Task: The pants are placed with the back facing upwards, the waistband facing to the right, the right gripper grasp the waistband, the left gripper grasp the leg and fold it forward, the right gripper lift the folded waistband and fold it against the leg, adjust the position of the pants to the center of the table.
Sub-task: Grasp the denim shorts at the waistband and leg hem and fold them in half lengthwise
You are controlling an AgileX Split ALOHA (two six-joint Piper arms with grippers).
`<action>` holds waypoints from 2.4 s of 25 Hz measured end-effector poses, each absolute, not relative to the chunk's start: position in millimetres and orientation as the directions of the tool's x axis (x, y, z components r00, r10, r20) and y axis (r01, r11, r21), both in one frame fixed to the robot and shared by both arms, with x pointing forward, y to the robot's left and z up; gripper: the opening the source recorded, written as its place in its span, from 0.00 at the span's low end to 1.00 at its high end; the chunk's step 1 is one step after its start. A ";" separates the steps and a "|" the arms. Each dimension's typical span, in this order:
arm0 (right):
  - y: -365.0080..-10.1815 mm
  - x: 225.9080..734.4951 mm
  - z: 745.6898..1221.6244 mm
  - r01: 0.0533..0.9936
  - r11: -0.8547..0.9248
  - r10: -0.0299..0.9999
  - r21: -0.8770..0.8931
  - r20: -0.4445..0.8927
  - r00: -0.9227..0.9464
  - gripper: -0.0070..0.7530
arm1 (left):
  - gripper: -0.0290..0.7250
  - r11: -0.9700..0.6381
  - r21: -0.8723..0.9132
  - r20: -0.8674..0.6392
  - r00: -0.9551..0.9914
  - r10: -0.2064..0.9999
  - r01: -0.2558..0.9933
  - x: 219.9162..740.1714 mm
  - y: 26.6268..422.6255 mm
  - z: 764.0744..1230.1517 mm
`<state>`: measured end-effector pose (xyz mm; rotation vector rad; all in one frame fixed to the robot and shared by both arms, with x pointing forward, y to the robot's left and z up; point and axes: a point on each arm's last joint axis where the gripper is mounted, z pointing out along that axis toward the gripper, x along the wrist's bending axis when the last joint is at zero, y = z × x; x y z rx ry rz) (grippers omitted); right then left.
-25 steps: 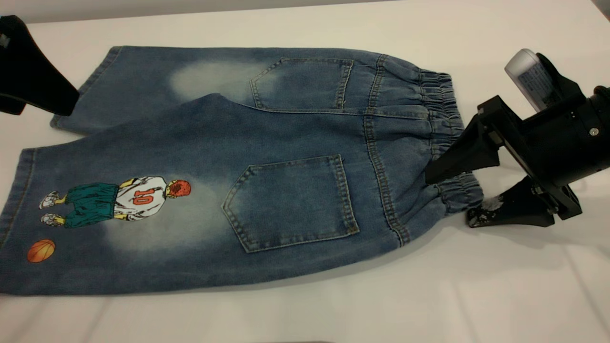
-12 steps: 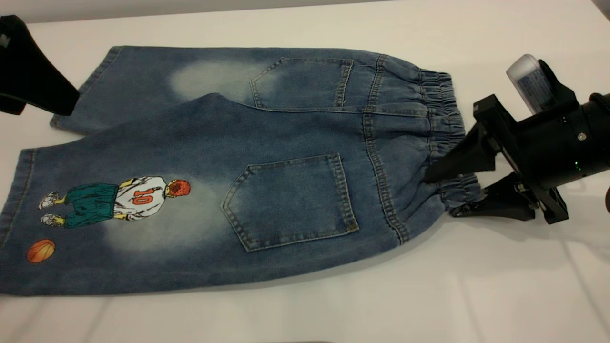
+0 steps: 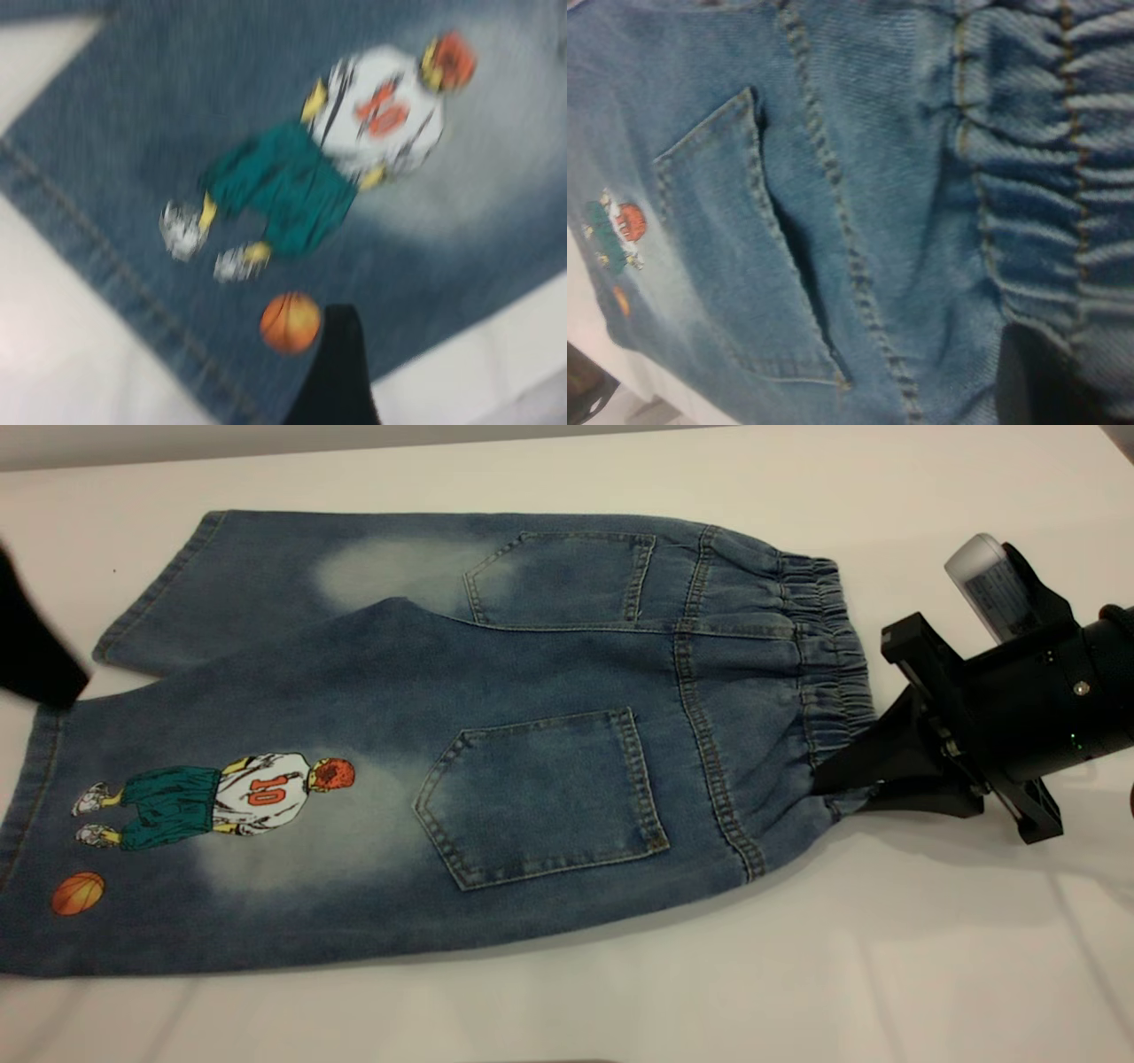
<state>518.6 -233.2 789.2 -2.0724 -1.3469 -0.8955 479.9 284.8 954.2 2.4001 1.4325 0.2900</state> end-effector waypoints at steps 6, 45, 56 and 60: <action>-232.0 518.9 790.9 0.930 -0.364 0.581 -0.044 0.770 0.263 0.06 | 0.81 -0.620 0.152 0.056 0.619 0.783 0.770 451.0 296.3 911.5; -231.9 519.0 791.2 0.937 -0.349 0.586 -0.025 0.774 0.239 0.08 | 0.29 -0.696 0.157 0.150 0.680 0.718 0.700 459.2 300.9 823.4; -222.6 512.2 801.3 0.973 -0.230 0.502 -0.032 0.852 0.147 0.09 | 0.07 -0.692 0.185 0.181 0.668 0.722 0.698 460.4 301.2 842.7; -219.5 507.2 805.2 0.977 -0.202 0.454 -0.065 0.878 0.152 0.07 | 0.07 -0.686 0.232 0.229 0.646 0.728 0.690 460.4 301.7 868.5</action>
